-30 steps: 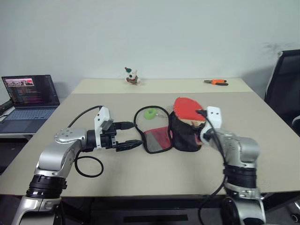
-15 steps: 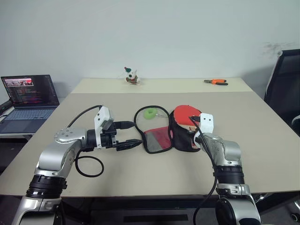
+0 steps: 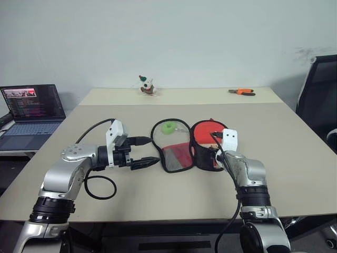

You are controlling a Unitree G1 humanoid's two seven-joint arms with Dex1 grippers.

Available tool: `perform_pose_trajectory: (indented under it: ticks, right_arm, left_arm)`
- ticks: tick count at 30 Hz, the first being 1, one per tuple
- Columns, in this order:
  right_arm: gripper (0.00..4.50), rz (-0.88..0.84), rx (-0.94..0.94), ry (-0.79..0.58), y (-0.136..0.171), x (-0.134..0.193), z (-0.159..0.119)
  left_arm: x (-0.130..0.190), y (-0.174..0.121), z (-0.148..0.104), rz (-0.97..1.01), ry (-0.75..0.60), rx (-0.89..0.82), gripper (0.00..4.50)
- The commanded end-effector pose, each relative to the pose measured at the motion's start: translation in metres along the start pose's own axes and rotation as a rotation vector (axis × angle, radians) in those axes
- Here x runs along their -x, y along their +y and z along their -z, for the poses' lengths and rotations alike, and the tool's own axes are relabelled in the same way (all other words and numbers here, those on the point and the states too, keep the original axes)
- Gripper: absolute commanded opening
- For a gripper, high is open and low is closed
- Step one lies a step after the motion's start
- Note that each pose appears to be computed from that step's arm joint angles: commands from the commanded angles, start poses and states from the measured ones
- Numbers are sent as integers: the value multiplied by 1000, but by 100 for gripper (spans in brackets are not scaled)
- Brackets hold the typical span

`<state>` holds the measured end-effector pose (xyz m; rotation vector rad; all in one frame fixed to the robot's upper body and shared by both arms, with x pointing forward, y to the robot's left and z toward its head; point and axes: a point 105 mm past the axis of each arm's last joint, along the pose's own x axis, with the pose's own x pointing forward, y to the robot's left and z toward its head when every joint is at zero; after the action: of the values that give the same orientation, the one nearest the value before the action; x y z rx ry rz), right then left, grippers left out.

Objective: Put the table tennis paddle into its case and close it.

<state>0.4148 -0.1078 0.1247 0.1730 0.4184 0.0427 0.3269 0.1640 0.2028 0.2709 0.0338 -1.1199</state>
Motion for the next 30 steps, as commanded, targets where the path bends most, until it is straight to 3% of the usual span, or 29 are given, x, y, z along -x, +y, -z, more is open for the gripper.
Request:
perform_pose_trajectory:
  ticks: [1, 6, 12, 18, 21, 30]
  right_arm:
    - [443, -112, 102, -115, 23, 20, -24]
    - [447, -461, 274, -183, 55, 65, -38]
    - [447, -902, 442, -231, 53, 141, -63]
    - [447, -1010, 521, -203, 41, 166, -73]
    - [450, -998, 536, -202, 36, 166, -76]
    - [450, -981, 601, -188, 25, 170, -75]
  left_arm:
    - [2, 6, -8, -54, -8, -31, 450]
    - [6, 17, -2, -137, 3, -16, 450]
    - [15, 50, 30, -355, 126, -8, 450]
    - [11, 65, 54, -410, 211, 40, 450]
    - [5, 70, 64, -408, 243, 52, 397]
    - [-31, 84, 87, -388, 303, 98, 65]
